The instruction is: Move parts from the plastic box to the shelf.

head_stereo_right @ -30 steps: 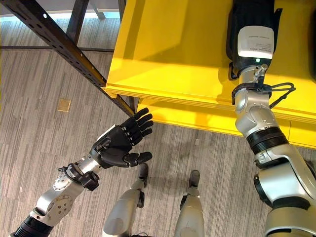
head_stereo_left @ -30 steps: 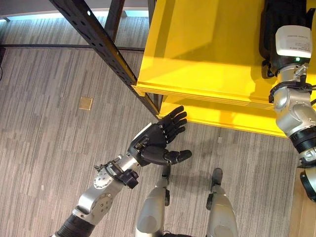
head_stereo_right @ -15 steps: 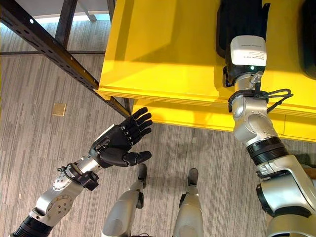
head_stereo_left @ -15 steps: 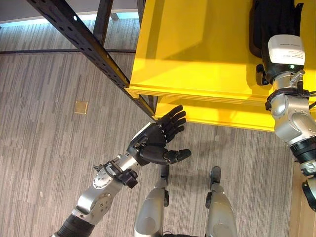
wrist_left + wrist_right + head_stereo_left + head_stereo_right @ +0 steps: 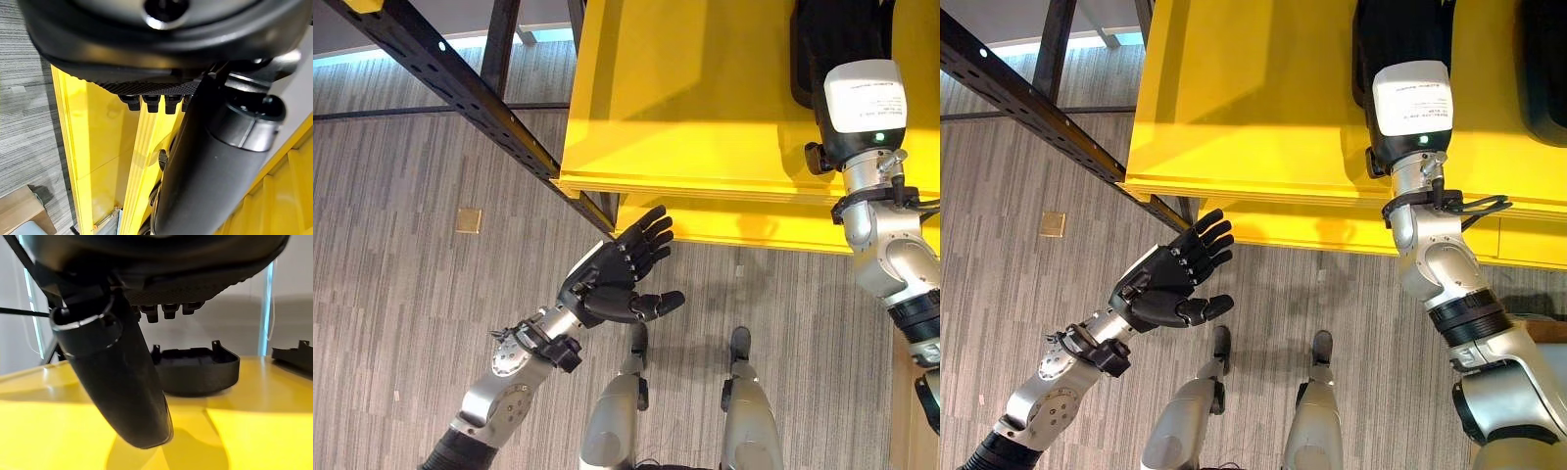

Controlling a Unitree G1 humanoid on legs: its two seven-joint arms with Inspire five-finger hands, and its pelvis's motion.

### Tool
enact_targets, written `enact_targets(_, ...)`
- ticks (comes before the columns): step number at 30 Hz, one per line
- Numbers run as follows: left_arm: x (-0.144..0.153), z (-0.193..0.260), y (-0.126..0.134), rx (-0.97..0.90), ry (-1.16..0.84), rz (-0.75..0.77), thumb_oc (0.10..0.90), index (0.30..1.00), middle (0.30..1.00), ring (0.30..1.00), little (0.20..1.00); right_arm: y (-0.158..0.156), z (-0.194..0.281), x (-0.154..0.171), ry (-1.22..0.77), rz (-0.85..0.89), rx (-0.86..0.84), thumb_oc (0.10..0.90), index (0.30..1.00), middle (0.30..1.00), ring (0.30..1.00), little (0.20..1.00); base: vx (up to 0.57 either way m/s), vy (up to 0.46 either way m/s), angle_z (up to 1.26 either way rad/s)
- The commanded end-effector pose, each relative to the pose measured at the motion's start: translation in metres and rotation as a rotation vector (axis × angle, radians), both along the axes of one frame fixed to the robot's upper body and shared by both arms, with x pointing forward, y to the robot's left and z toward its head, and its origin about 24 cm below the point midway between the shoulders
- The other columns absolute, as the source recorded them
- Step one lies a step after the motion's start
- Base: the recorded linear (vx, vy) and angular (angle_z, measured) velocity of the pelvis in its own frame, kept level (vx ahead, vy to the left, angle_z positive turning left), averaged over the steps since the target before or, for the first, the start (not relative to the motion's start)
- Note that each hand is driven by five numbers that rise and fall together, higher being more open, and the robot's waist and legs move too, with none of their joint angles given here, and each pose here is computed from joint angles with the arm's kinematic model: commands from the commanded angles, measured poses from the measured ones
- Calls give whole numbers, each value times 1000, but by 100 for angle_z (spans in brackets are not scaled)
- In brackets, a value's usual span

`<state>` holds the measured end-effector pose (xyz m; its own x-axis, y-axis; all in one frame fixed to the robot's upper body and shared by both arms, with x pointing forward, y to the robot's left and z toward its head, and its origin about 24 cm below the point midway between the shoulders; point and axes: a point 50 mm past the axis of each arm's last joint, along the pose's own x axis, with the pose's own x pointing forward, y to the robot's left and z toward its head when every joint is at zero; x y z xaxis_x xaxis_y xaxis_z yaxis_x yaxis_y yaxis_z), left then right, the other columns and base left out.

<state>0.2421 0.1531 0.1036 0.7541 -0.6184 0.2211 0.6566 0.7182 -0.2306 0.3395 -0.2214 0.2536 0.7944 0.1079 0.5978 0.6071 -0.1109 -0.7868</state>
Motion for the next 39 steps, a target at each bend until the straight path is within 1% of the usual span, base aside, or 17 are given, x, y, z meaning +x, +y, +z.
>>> enact_targets(1,-16,44,-4,-146,-216,-38,900,1000,1000,1000,1000,17,70,-29,-379,75,-112,900,1000,1000,1000,1000,0,0,0)
enact_targets(6,-18,44,-3,-151,-215,-30,900,1000,1000,1000,1000,21,76,-39,-491,113,-111,900,1000,1000,1000,1000,4,4,-1)
enact_targets(8,-18,44,-4,-158,-210,-31,900,1000,1000,1000,1000,24,81,-45,-540,152,-84,900,1000,1000,1000,1000,20,29,-5)
enact_targets(9,-19,45,-5,-166,-211,-34,900,1000,1000,1000,1000,28,86,-52,-595,203,-46,900,1000,1000,1000,1000,19,29,-7)
enact_targets(14,-20,46,-8,-182,-205,-24,900,1000,1000,1000,1000,37,89,-68,-614,302,43,900,1000,1000,1000,1000,35,46,-10)
enact_targets(19,-22,46,-9,-197,-199,-14,900,1000,1000,1000,1000,42,81,-73,-581,384,136,900,1000,1000,1000,1000,19,40,-3)
enact_targets(20,-23,45,-9,-204,-201,2,900,1000,1000,1000,1000,45,73,-77,-555,432,187,900,1000,1000,1000,1000,44,86,0)
enact_targets(23,-25,46,-6,-218,-205,38,900,1000,1000,1000,1000,45,60,-83,-528,476,245,900,1000,1000,1000,1000,38,45,-9)
enact_targets(25,-26,45,1,-222,-207,86,900,1000,1000,1000,1000,46,44,-90,-487,529,290,900,1000,1000,1000,1000,50,22,-11)
enact_targets(28,-28,43,8,-232,-208,139,900,1000,1000,1000,1000,42,28,-97,-443,552,330,900,1000,1000,1000,1000,31,1,-8)
enact_targets(30,-31,41,19,-224,-216,200,900,1000,1000,1000,1000,37,9,-107,-393,583,366,900,1000,1000,1000,1000,25,-34,-18)
enact_targets(32,-33,40,22,-226,-212,219,900,1000,1000,1000,1000,34,3,-110,-373,582,391,900,1000,1000,1000,1000,34,-35,-5)
enact_targets(35,-39,34,32,-213,-200,249,900,1000,1000,1000,1000,22,-22,-124,-272,562,434,900,1000,1000,1000,1000,79,-55,-10)
enact_targets(39,-42,31,33,-196,-183,241,900,1000,1000,1000,1000,15,-32,-123,-226,508,450,900,1000,1000,1000,1000,75,-57,-12)
